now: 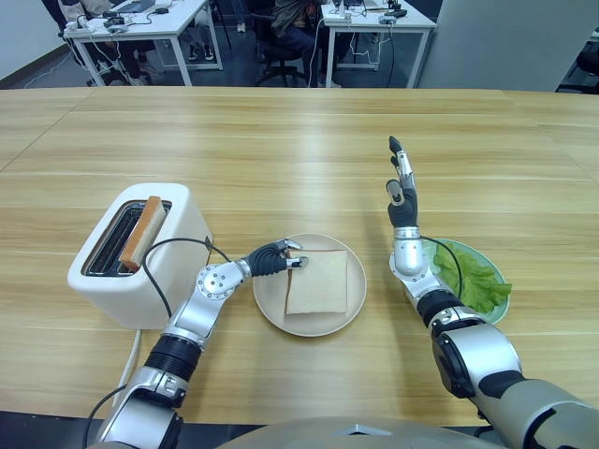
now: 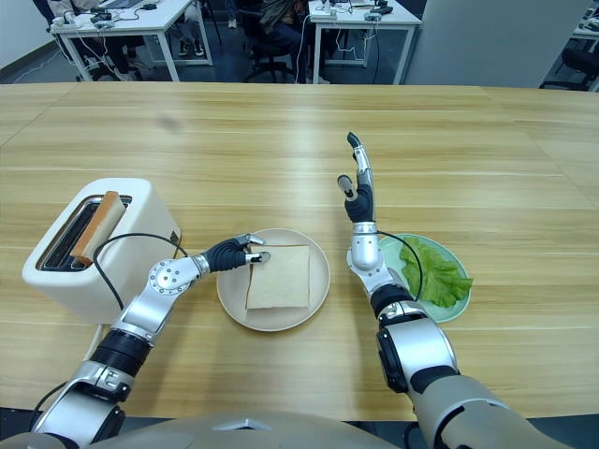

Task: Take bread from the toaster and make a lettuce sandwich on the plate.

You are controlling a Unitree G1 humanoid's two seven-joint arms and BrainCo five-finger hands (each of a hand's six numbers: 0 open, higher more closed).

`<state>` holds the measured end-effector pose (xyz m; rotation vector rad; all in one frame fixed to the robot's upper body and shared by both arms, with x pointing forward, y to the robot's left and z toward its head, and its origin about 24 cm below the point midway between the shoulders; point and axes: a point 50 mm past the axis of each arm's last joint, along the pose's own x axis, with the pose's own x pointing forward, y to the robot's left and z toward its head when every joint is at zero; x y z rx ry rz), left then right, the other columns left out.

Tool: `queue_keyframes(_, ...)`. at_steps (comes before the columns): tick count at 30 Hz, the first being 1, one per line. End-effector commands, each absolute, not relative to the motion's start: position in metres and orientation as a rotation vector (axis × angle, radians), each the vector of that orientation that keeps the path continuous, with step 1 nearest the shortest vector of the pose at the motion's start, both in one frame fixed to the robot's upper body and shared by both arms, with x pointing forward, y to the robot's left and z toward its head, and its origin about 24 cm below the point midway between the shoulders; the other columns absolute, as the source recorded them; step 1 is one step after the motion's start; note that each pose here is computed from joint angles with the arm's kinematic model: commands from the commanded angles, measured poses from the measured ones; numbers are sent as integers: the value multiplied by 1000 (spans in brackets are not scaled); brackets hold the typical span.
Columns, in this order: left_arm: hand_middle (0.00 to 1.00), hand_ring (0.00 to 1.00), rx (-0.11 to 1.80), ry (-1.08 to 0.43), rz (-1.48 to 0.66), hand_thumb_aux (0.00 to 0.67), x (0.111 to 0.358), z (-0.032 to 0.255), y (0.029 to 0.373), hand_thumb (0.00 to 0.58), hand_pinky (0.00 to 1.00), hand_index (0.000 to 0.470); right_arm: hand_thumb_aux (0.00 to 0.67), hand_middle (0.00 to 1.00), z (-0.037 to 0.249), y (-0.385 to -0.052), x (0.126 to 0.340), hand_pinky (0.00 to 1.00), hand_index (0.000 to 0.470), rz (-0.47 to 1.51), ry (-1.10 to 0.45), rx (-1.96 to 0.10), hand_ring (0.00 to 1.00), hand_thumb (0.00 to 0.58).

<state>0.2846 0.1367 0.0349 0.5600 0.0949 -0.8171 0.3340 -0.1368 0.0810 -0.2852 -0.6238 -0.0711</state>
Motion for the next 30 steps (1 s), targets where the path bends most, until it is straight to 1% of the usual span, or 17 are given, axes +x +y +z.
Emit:
queue_keyframes(1, 1000, 1000, 597, 112, -817, 670, 285, 28, 136, 580, 1000, 460, 0, 0, 81, -134, 333, 0, 0, -51, -635, -287, 0, 0)
queue_keyframes(7, 1000, 1000, 650, 86, -809, 670, 289, 31, 137, 580, 1000, 460, 0, 0, 81, -134, 332, 0, 0, -39, -637, -289, 0, 0)
queue_keyframes(8, 1000, 1000, 672, 71, -801, 441, 291, 33, 138, 512, 1000, 303, 0, 0, 81, -134, 332, 0, 0, -38, -636, -289, 0, 0)
queue_keyframes(9, 1000, 1000, 678, 59, -791, 0, 292, 35, 139, 0, 1000, 0, 0, 0, 81, -134, 332, 0, 0, -35, -636, -289, 0, 0)
queue_keyframes(13, 1000, 1000, 741, 18, -763, 0, 297, 41, 143, 0, 1000, 0, 0, 0, 80, -132, 332, 0, 0, -19, -635, -289, 0, 0)
queue_keyframes(18, 1000, 1000, 867, -60, -726, 0, 301, 52, 146, 0, 1000, 0, 0, 0, 80, -131, 331, 0, 0, -9, -637, -291, 0, 0)
queue_keyframes(24, 1000, 1000, 1069, -157, -665, 0, 302, 72, 154, 0, 1000, 0, 0, 0, 80, -132, 331, 0, 0, -5, -638, -291, 0, 0)
queue_keyframes(27, 1000, 1000, 1279, -201, -561, 0, 304, 89, 166, 0, 1000, 0, 0, 0, 80, -132, 331, 0, 0, -4, -638, -291, 0, 0)
queue_keyframes(30, 1000, 1000, 1508, -237, -411, 0, 303, 111, 183, 0, 1000, 0, 0, 0, 80, -132, 331, 0, 0, -4, -641, -291, 0, 0)
